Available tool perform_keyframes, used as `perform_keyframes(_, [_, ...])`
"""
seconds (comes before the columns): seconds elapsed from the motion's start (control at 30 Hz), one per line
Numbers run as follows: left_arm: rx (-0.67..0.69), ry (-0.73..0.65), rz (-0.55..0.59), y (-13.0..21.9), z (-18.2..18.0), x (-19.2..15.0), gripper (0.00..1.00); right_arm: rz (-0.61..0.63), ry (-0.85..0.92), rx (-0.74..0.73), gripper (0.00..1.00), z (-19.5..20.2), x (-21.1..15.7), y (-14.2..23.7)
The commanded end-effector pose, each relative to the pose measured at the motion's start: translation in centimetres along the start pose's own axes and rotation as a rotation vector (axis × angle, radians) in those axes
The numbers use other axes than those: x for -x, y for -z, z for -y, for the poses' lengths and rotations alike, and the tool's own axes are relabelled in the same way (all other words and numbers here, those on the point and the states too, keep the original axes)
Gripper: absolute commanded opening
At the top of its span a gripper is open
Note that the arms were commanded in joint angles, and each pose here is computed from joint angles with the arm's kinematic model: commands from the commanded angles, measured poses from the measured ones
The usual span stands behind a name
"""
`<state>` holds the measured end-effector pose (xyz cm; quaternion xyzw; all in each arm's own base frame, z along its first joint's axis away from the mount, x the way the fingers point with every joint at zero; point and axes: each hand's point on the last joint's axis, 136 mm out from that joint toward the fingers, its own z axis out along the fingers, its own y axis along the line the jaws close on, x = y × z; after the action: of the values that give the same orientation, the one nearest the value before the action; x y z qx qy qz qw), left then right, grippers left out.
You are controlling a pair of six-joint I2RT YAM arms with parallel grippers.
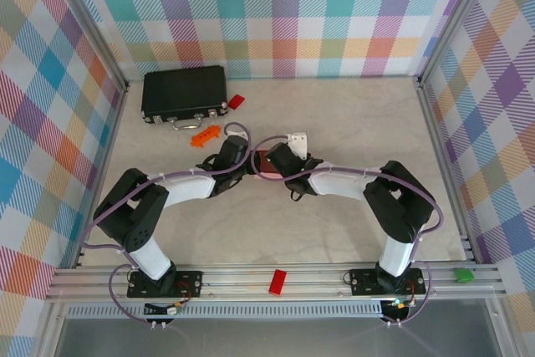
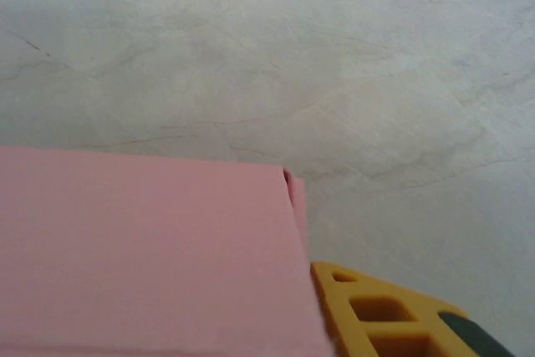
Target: Fold the paper box
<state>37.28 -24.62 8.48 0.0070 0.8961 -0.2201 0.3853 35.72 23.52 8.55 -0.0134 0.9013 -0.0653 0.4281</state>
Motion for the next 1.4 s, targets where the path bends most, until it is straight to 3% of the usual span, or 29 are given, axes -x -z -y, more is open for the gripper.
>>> perform_keyframes(0.0, [0.034, -0.024, -0.096, -0.3, -1.1, -3.5, 0.11, 0.005, -0.025, -0.001, 0.32, 0.5, 0.2, 1.0])
perform_keyframes(0.4, [0.047, -0.031, -0.091, 0.1, -1.4, -3.7, 0.16, -0.013, -0.031, -0.014, 0.37, 0.9, -0.5, 1.2])
perform_keyframes(0.97, [0.048, -0.044, -0.109, 0.0, -1.6, -4.2, 0.15, -0.047, 0.033, -0.011, 0.38, 0.9, -1.9, 0.9])
perform_keyframes(1.37, [0.036, -0.069, -0.108, 0.5, -1.2, -3.8, 0.22, -0.068, 0.069, 0.007, 0.41, 0.8, -2.3, 1.0])
